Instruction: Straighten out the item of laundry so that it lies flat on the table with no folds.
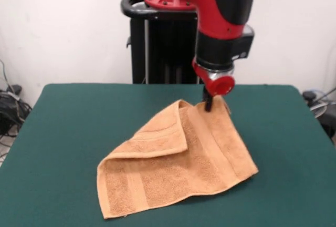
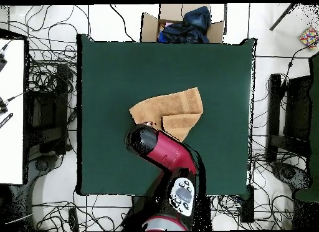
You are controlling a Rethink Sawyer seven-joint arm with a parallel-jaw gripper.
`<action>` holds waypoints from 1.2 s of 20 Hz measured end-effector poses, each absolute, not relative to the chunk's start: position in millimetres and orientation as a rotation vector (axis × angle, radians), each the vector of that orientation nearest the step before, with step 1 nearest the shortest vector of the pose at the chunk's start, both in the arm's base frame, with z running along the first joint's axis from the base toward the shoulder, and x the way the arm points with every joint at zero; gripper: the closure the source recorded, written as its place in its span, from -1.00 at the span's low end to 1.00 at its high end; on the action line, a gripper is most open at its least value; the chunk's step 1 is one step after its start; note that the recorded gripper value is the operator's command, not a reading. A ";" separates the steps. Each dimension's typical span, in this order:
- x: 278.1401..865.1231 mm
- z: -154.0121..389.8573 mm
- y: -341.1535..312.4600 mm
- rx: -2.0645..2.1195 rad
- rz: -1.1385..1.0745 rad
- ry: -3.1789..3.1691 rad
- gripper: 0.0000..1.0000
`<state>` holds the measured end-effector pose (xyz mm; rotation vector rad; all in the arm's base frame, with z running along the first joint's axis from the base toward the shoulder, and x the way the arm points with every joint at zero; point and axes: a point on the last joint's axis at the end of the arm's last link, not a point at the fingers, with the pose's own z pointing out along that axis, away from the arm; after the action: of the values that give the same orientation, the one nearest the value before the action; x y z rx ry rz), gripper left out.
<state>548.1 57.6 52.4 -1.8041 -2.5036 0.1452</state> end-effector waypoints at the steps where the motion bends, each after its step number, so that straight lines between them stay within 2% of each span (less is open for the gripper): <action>1: 551.6 55.3 61.7 -1.803 0.136 -2.507 1.00; 7: 582.1 53.8 81.9 -1.805 0.094 -2.552 1.00; 14: 611.4 25.8 88.3 -1.827 0.103 -2.569 1.00; 24: 624.2 -11.6 84.1 -1.877 0.136 -2.530 1.00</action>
<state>624.2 84.1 -11.6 -1.8771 -2.5302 0.1357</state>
